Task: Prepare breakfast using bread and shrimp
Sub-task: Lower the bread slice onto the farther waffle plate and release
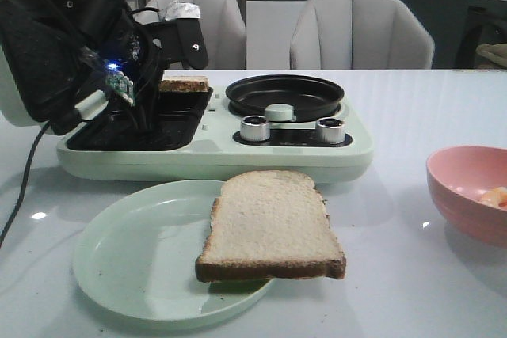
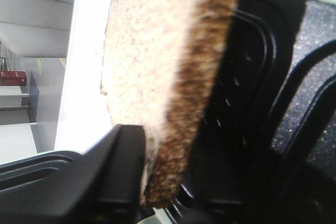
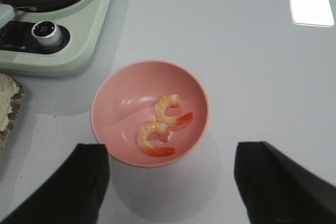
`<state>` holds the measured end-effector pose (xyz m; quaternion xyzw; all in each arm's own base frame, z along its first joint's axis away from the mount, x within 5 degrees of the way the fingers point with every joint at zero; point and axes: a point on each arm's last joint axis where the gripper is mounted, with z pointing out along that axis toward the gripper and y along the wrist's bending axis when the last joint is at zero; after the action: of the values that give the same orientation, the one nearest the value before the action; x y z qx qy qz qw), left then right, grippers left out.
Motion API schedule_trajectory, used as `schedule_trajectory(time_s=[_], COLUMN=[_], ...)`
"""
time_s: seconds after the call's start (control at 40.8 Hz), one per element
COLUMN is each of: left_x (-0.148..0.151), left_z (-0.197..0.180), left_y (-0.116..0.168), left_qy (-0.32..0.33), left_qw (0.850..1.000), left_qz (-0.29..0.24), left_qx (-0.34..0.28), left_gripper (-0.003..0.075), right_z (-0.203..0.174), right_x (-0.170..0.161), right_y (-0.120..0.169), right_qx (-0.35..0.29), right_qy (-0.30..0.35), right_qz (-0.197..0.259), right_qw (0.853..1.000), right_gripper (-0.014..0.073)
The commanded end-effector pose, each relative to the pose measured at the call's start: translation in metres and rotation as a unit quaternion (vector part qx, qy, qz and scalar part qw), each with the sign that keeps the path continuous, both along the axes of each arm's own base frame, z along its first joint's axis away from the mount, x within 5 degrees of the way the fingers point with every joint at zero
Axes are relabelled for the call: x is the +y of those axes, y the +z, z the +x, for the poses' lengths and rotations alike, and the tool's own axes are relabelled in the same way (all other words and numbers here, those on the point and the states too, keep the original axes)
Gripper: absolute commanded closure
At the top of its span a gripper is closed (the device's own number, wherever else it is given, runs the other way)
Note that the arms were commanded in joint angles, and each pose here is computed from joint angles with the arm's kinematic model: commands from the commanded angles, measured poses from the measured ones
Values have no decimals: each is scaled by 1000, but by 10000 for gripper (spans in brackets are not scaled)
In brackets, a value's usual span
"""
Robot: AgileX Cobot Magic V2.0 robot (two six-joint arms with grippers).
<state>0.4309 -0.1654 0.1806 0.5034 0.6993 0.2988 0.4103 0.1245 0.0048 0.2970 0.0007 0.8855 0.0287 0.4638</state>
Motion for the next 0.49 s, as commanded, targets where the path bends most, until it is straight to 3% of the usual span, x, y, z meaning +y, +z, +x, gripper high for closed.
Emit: schedule_trajectory(time_s=[0.0,0.245,0.466], left_x=[2,-4,-18], left_z=[-1,-8,-38], left_y=[38,46,58], left_qy=[18,52,7], left_qw=[998,995,997], left_qz=[-1,21,12], left_qx=[-54,-82,-74], left_gripper=[262,246,318], right_z=[5,5,5], right_x=[-2,-2,-2], right_y=[15,15,15], right_qx=[-53,-53,-53], right_qy=[-6,-6,-6], right_qz=[-4,-4,-4], right_qw=[999,999,999], right_gripper=[-6,-6,-6])
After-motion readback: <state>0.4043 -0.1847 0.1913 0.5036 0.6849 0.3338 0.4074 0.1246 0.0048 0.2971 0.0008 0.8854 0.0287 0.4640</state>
